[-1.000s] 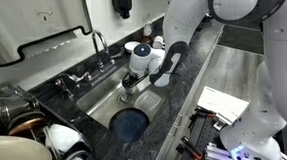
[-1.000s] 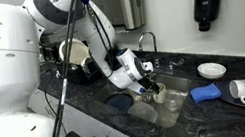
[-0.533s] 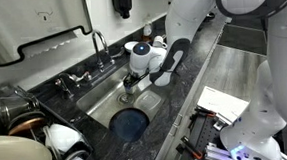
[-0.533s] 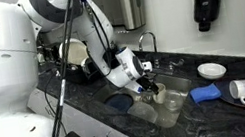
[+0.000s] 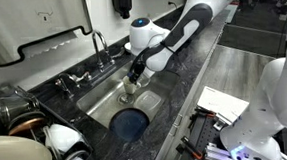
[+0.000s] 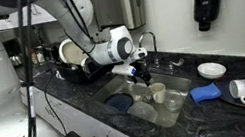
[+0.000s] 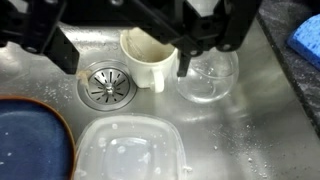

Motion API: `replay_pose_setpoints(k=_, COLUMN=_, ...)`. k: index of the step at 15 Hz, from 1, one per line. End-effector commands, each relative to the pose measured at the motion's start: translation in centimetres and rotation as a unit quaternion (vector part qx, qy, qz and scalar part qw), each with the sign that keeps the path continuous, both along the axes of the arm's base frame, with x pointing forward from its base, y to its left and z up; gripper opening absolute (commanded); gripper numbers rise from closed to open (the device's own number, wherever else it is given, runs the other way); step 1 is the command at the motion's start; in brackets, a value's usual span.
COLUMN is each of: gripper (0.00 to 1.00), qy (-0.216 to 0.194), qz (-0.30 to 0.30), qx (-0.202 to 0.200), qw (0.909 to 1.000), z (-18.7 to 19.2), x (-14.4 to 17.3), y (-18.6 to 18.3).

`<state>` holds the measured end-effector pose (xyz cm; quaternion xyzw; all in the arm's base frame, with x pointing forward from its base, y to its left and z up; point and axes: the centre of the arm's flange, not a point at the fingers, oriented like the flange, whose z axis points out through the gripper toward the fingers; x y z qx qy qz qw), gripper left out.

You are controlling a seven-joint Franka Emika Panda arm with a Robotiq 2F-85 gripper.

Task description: Put the fork in the white cup then move the cup to the right

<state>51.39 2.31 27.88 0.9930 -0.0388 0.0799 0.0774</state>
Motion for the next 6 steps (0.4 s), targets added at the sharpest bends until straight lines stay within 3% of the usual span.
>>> replay_pose_setpoints(k=1, gripper=1.0, qy=0.008, qz=0.036, qx=0.06, qw=0.9975, z=4.6, x=-1.1, y=-2.1)
replay_pose_setpoints(k=6, gripper=1.0, qy=0.011, qz=0.072, qx=0.128, qw=0.9891, z=6.7, x=-1.7, y=-3.2)
